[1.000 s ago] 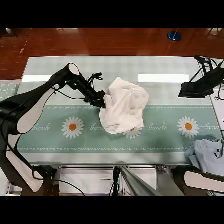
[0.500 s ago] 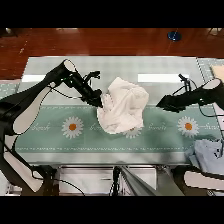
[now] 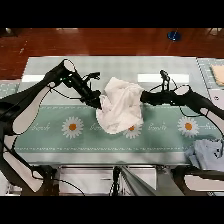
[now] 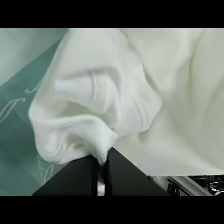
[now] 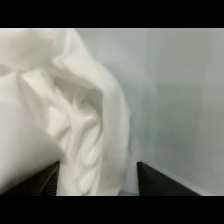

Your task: Fold the shirts.

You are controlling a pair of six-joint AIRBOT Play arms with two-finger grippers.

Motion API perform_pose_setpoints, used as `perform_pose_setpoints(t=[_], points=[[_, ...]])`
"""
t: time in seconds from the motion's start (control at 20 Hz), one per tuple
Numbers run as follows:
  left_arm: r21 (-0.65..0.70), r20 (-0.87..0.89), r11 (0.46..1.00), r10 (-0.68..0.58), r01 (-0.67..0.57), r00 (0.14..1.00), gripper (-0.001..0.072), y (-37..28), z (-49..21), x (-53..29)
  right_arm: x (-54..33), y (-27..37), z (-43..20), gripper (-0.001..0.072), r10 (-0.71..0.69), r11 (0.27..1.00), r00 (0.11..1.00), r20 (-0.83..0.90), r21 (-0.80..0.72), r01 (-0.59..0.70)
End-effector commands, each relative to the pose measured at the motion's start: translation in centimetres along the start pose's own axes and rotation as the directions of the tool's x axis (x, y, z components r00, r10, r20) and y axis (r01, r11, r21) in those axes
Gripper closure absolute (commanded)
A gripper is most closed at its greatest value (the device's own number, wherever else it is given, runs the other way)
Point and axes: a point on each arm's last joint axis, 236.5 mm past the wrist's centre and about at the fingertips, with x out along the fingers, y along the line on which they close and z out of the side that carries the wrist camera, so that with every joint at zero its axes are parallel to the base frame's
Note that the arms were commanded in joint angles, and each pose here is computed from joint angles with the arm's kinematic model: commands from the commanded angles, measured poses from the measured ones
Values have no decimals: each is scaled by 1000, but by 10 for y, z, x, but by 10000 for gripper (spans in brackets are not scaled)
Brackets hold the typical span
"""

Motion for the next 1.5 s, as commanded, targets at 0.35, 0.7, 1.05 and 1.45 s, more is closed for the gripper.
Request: perform_pose_setpoints(t=[0.35,0.7,1.05,1.45], points=[[-4,-3,1000,-4,4,1000,674,1,-2,-3,7,14,9,689,28,990,998,57,139,-36],[92,100,995,17,-26,995,677,-19,9,-41,-32,43,23,692,79,997,991,109,3,-79],[332,642,882,48,-334,765,677,-151,-9,-259,-254,81,90,692,-35,955,883,468,-243,167],[223,917,738,63,-637,393,677,-247,-143,-368,-477,137,78,692,-95,876,644,759,-244,416]])
